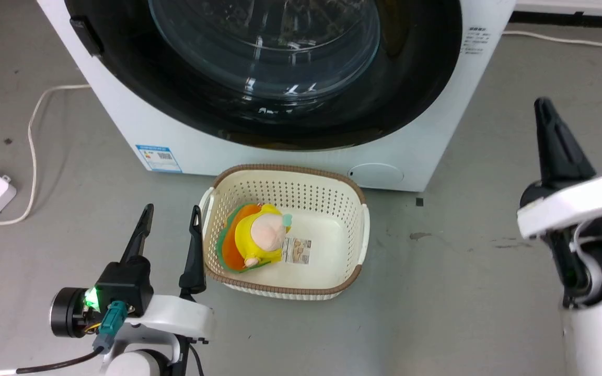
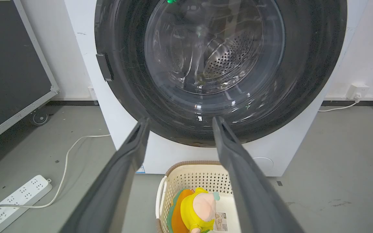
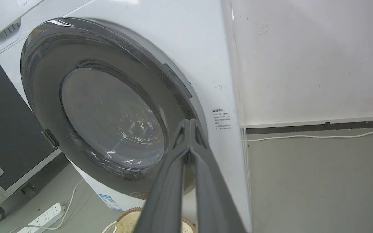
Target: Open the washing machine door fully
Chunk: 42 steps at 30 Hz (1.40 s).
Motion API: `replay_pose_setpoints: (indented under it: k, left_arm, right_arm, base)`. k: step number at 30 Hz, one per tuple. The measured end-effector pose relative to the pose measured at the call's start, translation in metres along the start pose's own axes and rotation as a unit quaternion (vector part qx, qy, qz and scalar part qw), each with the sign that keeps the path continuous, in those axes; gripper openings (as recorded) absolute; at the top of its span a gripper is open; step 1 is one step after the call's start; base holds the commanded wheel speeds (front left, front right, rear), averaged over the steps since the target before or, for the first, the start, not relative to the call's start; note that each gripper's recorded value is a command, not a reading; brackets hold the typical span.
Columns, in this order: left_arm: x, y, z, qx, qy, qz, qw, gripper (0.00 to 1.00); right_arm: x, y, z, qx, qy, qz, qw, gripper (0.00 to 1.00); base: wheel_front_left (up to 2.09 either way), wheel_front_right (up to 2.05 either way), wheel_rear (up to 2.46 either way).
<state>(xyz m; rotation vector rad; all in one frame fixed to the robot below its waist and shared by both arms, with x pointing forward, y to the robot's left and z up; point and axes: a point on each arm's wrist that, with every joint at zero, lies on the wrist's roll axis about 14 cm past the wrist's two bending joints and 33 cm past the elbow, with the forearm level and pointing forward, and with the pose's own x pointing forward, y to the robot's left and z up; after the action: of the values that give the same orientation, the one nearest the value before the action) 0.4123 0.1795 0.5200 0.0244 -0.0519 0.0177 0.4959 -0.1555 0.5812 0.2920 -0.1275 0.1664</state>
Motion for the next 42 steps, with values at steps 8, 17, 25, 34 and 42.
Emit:
replay_pose_setpoints:
  k: [8,17,25,34,42]
  left_arm:
    - [0.006,0.006,-0.006,0.000,-0.001,0.010,1.000,1.00]
    - [0.013,0.007,-0.010,-0.002,-0.003,0.012,1.000,1.00]
    - [0.017,0.009,-0.014,-0.001,-0.005,0.017,1.000,1.00]
    - [0.019,0.010,-0.017,-0.002,-0.006,0.022,1.000,1.00]
    - [0.021,0.015,-0.020,-0.001,-0.008,0.030,1.000,1.00]
  right_arm:
    - [0.036,-0.012,-0.012,0.081,0.022,-0.018,0.996,0.00]
    - [0.068,-0.025,-0.042,0.186,0.092,-0.038,0.978,0.00]
    - [0.101,-0.020,-0.067,0.272,0.155,-0.041,0.949,0.00]
    - [0.131,-0.014,-0.075,0.333,0.193,-0.034,0.922,0.00]
    - [0.147,-0.013,-0.087,0.381,0.239,-0.034,0.893,0.00]
  base:
    - [0.00,0.00,0.00]
    - [0.00,0.00,0.00]
    - [0.00,0.00,0.00]
    - [0.00,0.00,0.00]
    - [0.00,0.00,0.00]
